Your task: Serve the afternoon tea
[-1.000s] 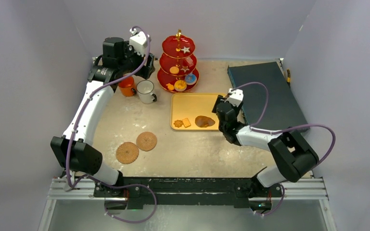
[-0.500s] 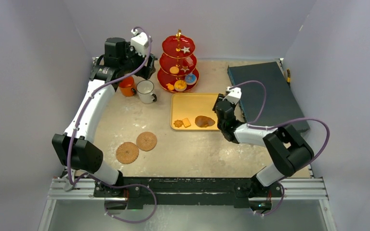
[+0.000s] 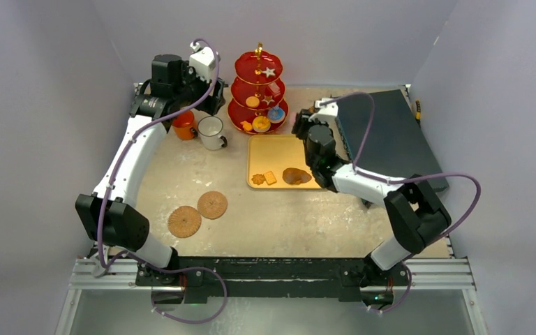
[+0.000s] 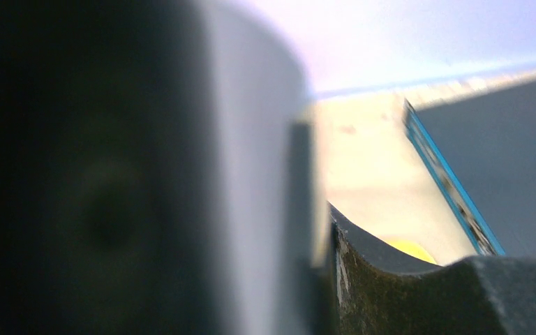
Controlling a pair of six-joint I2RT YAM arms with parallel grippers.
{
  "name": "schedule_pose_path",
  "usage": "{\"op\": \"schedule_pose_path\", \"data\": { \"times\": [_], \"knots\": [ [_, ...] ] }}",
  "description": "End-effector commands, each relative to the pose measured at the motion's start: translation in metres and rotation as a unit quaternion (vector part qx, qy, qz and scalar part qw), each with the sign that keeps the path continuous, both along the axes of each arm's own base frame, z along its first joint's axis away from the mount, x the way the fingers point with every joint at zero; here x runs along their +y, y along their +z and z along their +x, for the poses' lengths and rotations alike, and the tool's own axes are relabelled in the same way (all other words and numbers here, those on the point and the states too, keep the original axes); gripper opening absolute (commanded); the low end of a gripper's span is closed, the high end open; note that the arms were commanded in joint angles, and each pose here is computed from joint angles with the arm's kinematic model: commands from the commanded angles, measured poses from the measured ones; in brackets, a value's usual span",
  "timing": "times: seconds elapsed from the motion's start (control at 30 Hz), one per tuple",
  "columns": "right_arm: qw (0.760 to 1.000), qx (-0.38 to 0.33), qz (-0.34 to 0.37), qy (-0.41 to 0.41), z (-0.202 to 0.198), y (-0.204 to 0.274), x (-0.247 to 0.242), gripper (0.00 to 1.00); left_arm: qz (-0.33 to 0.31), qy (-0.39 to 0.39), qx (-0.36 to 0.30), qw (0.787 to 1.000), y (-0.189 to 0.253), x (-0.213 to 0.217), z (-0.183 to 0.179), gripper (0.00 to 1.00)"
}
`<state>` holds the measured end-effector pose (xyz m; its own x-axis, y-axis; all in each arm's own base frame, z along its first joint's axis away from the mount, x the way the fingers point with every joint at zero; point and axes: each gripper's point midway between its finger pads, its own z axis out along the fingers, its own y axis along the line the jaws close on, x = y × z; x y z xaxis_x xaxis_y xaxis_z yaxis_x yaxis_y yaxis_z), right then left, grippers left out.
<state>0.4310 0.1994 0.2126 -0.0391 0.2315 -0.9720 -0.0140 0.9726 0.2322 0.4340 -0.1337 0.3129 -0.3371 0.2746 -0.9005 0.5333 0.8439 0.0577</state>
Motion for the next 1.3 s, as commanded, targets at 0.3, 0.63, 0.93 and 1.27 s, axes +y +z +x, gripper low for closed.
{"op": "schedule_pose_path", "data": {
  "times": [0.3,0.63,0.93,1.27],
  "knots": [
    [0.98,-0.141,0.083,0.113,0.041,0.125,0.115,0.38,-0.005,0.014,-0.041,0.999,0.03,0.008,0.007,0.71],
    [0.976,-0.145,0.112,0.12,0.067,0.114,0.151,0.39,-0.002,0.017,-0.045,0.999,0.031,0.013,0.011,0.71],
    [0.972,-0.183,0.126,0.074,0.089,0.091,0.152,0.42,0.003,0.015,-0.044,0.999,0.029,0.015,0.011,0.71],
    [0.968,-0.201,0.127,0.077,0.095,0.085,0.162,0.62,0.005,0.013,-0.04,0.999,0.024,0.016,0.012,0.73]
  ]
}}
